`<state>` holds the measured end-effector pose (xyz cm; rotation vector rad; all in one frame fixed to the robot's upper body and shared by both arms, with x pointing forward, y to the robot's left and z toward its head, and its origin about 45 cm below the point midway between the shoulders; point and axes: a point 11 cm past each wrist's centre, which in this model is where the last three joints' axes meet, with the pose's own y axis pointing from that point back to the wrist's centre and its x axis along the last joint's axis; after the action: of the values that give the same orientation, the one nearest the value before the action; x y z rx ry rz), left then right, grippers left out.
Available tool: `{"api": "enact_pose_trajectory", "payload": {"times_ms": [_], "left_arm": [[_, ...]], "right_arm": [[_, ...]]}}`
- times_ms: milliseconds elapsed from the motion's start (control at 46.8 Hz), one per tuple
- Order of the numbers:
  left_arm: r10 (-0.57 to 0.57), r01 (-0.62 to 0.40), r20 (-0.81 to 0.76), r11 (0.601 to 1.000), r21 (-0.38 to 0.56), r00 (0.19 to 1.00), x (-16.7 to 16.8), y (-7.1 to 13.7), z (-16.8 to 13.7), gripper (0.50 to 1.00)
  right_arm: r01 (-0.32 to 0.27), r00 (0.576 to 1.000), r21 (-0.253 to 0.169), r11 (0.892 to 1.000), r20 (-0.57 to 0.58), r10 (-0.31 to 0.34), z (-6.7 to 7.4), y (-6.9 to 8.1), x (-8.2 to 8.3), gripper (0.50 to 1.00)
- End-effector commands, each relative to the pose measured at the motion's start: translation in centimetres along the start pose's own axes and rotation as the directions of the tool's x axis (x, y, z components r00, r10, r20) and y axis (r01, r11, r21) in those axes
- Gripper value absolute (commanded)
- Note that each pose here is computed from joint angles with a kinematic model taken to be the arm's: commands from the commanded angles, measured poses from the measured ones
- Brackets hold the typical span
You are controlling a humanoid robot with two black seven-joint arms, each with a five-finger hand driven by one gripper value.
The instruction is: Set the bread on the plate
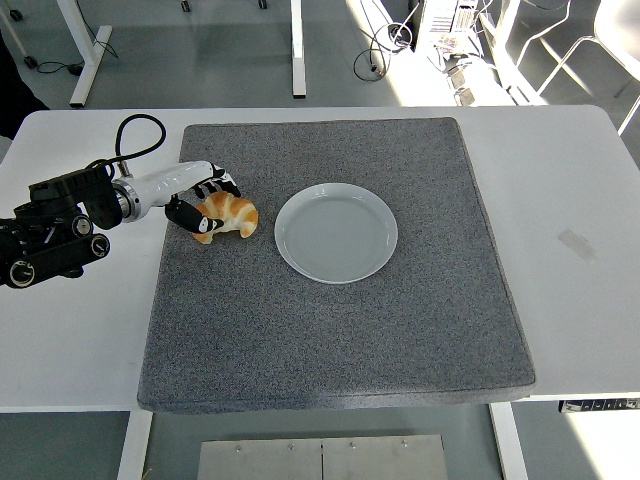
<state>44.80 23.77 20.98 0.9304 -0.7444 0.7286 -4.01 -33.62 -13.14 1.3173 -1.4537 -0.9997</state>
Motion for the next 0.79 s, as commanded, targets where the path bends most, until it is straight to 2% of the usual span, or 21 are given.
{"api": "enact_pose_trajectory", "payload": {"times_ms": [0,278,598,769], "left_arm": [[0.004,-0.004,-0.010,1.000,0.000,1.000,0.1,0.0,0.0,0.660],[0.039,-0.040,-0.031,0.999,-0.005,0.999,1.7,0.0,0.5,0.661],[0.098,-0.098,-0.011,0.994,-0.053,0.995,5.9,-0.2,3.1,0.667],[0.102,-0.101,0.006,0.991,-0.088,0.995,6.7,-0.6,5.0,0.671]], "right_arm": [[0.000,1.000,0.000,1.000,0.000,0.000,0.0,0.0,0.0,1.000],[0.000,1.000,0.000,1.000,0.000,0.000,0.0,0.0,0.0,1.000],[0.000,1.000,0.000,1.000,0.000,0.000,0.0,0.0,0.0,1.000],[0.000,1.000,0.000,1.000,0.000,0.000,0.0,0.0,0.0,1.000]]}}
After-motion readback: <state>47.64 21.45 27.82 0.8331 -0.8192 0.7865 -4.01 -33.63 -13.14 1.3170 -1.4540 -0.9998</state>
